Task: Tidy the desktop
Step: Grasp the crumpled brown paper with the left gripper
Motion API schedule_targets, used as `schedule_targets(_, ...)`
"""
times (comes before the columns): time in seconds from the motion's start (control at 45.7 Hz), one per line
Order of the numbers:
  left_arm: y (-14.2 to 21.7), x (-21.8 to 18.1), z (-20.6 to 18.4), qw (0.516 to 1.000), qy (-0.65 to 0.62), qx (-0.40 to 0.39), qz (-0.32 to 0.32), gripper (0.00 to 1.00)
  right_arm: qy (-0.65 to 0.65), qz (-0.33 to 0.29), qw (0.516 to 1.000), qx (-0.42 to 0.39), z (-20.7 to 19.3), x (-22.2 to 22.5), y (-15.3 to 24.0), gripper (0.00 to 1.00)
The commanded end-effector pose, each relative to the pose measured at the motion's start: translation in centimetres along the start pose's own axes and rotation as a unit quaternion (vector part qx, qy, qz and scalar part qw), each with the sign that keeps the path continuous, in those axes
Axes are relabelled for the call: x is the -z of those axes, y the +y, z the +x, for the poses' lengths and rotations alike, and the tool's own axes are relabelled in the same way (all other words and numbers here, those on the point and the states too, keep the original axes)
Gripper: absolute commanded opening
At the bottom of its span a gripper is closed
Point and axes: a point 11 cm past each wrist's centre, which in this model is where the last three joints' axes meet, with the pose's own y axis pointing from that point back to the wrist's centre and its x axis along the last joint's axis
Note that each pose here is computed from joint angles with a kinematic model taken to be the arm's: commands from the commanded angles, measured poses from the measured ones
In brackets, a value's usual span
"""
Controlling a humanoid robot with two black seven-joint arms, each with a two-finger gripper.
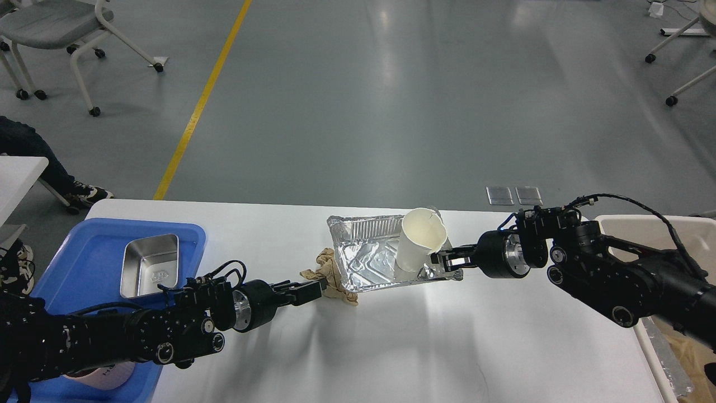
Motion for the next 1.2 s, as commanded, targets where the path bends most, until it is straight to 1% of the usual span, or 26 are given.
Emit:
schedule_targets(0.0,0.2,0.8,0.7,1.000,-0.020,-0.002,0.009,0.96,0.000,0.000,1.000,-0.001,0.0,0.0,0.0,0.00)
schedule_targets(0.109,0.2,1.8,1.8,0.999,-0.033,-0.015,0.023,0.96,0.000,0.001,1.000,-0.001,0.1,0.0,0.0,0.00)
schedule_targets(0.284,0.0,2.2,3.1,0.998,-0.051,-0.027,0.033,0.96,-0.001,0.002,1.000,-0.004,0.2,0.1,0.1,0.00)
schedule_targets(0.678,-2.7,-0.7,2.5,0.997,-0.071,-0.030,0.014,0.96,-0.008,0.007,1.000,-0.004,-0.3,0.2,0.0,0.00)
schedule_targets(1.028,-3.8,-1.3,1.6,0.995,-0.094,-0.012,0.018,0.96,-0.008,0.010,1.000,-0.007,-0.1,0.3,0.1,0.00)
schedule_targets(1.182,-4.2,-1.3,1.7,0.995,-0.097,-0.013,0.021,0.93,-0.008,0.011,1.000,-0.010,0.1,0.4,0.1,0.00)
